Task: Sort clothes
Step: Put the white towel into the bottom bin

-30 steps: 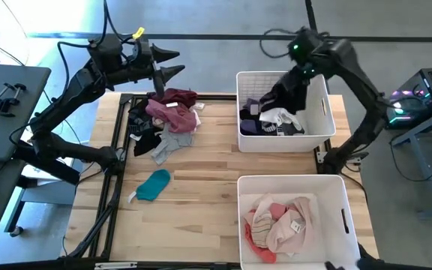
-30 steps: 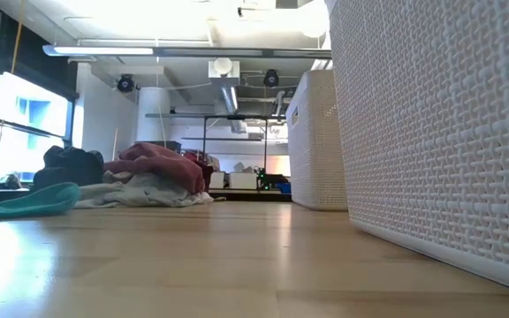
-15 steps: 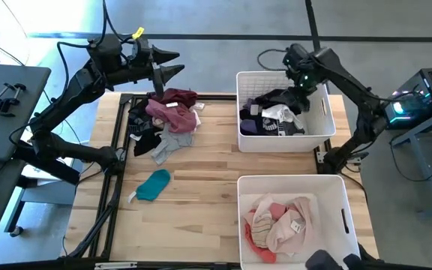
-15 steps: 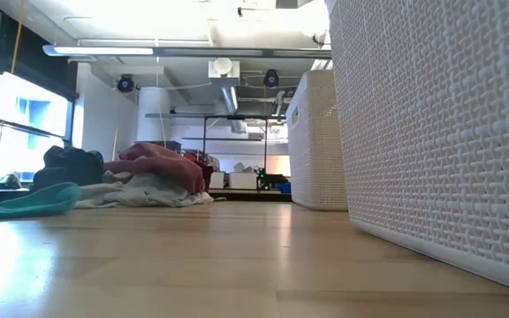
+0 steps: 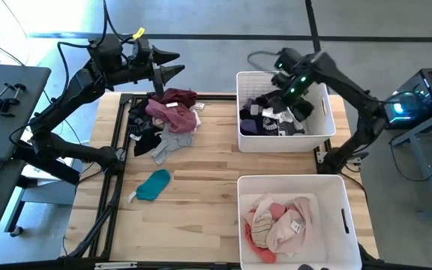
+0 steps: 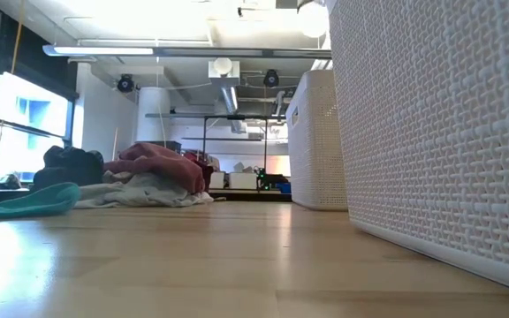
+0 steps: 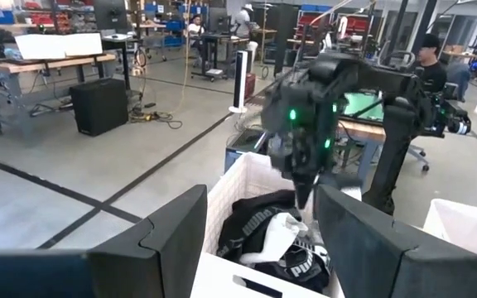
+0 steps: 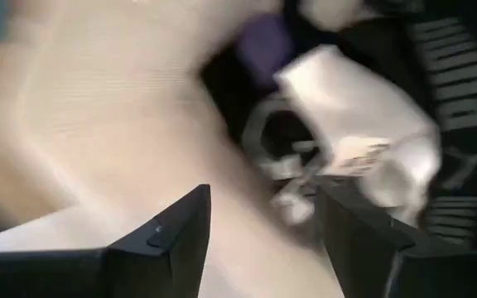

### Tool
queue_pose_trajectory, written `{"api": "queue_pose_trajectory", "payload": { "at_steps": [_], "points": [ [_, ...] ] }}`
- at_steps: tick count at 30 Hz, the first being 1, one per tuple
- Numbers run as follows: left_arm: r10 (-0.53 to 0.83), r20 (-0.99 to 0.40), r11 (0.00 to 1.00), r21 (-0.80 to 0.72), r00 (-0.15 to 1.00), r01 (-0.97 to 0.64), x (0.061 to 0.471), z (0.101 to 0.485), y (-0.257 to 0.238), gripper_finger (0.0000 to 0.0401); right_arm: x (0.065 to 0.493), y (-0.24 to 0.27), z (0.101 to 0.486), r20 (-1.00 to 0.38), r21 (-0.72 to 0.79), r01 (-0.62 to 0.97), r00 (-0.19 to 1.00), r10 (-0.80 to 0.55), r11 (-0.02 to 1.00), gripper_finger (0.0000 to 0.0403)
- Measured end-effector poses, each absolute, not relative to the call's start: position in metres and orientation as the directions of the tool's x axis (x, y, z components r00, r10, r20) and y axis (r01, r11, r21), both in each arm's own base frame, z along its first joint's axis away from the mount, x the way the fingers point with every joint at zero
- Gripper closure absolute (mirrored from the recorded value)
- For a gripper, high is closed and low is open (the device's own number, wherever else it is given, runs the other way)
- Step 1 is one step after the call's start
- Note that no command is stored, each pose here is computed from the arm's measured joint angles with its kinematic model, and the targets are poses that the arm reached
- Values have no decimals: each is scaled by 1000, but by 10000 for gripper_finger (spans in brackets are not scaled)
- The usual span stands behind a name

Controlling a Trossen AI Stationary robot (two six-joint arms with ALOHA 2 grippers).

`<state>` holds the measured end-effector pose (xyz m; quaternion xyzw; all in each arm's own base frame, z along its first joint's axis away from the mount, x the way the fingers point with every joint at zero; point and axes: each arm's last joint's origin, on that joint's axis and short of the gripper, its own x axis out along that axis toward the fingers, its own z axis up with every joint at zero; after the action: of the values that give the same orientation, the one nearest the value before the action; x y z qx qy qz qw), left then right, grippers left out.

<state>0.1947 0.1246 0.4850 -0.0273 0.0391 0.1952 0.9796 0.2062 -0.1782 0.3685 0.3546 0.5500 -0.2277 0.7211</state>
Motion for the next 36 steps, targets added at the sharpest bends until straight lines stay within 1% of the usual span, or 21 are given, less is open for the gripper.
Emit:
{"api": "queue_pose_trajectory", "payload": {
  "at_steps": [1,3,6,9,12,14,16,20,25,26,28,30,33,36],
  "points": [
    [380,-88,923,-35,921,-384,195,485,125,185,209,-179,361,-971,199,747,237,25,634,199],
    [380,-88,923,-35,921,-384,195,485,125,185,211,-182,346,-989,112,811,149,-17,574,199],
    [380,-89,923,-35,921,-384,195,485,125,185,216,-186,326,-993,99,850,121,-9,518,199],
    [379,-92,923,-37,921,-383,195,485,125,185,218,-190,307,-994,91,871,105,-2,483,199],
    [377,-113,922,-45,919,-384,194,482,124,185,215,-191,288,-999,22,890,36,-23,455,202],
    [376,-131,922,-49,918,-384,194,481,124,185,214,-191,280,-998,-48,894,-21,-64,446,212],
    [375,-141,922,-51,916,-385,194,480,124,185,216,-191,278,-994,-85,892,-42,-105,445,231],
    [374,-144,921,-52,916,-385,194,479,124,185,219,-194,278,-987,-89,902,-23,-159,422,290],
    [375,-144,921,-52,916,-385,194,479,124,185,221,-196,279,-980,-106,891,-19,-196,441,379],
    [375,-145,921,-52,916,-385,194,479,124,185,220,-196,280,-979,-103,889,-12,-201,447,390],
    [375,-148,921,-53,915,-385,194,479,124,185,219,-195,286,-975,-87,894,15,-224,439,393],
    [374,-152,921,-54,915,-386,194,479,124,185,215,-188,300,-967,-64,905,49,-251,421,396],
    [374,-155,921,-55,914,-386,194,478,124,185,207,-174,339,-920,-13,917,146,-364,399,400],
    [374,-155,921,-55,914,-386,194,478,124,185,194,-153,387,-828,68,916,273,-490,395,401]
  ]
}}
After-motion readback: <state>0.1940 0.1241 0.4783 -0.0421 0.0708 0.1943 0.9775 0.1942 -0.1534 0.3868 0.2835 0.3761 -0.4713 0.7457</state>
